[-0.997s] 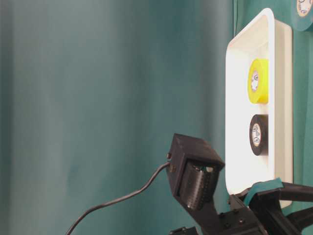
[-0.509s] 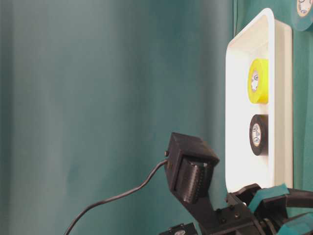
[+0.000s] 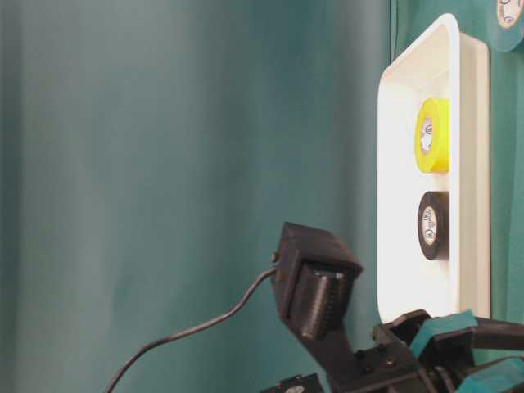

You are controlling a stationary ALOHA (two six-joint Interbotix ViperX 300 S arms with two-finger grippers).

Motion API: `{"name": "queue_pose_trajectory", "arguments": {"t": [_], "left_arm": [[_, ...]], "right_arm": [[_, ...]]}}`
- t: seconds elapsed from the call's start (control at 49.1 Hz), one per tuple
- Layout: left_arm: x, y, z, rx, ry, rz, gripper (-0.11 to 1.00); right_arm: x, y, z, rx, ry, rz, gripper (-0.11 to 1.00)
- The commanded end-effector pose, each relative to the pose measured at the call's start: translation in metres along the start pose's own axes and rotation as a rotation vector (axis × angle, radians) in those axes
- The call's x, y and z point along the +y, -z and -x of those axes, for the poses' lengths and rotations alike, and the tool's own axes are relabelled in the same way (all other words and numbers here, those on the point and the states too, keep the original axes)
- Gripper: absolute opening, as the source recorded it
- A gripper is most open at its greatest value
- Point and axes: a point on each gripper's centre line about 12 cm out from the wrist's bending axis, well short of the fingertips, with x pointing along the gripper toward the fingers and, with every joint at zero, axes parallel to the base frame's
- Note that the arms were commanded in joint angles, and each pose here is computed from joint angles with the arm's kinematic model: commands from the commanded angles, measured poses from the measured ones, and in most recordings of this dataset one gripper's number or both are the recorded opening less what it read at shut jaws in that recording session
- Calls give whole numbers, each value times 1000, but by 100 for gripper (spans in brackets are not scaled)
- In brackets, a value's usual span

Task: Pick up the tape from a random location and place it into the white case.
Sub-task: 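Lower the left gripper onto the white tape roll and close it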

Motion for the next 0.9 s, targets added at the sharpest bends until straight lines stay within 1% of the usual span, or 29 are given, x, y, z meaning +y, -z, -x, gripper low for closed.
{"name": "queue_pose_trajectory", "arguments": {"t": [0.0, 0.061, 0.285, 0.651, 0.875], "left_arm": [[-1, -15, 20, -61, -4, -4, 26], [-2, -20, 28, -66, -3, -8, 26], [-5, -42, 73, -65, 4, -20, 26], [-15, -87, 166, -190, 12, -55, 26], [-14, -96, 208, -199, 11, -58, 26]], "right_arm": [[1, -5, 1, -18, -4, -1, 89], [0, -5, 1, -18, -2, 0, 89], [0, -5, 1, -18, -2, -2, 89], [0, -5, 2, -21, -2, 0, 89], [1, -5, 1, -21, -4, -1, 89]]}}
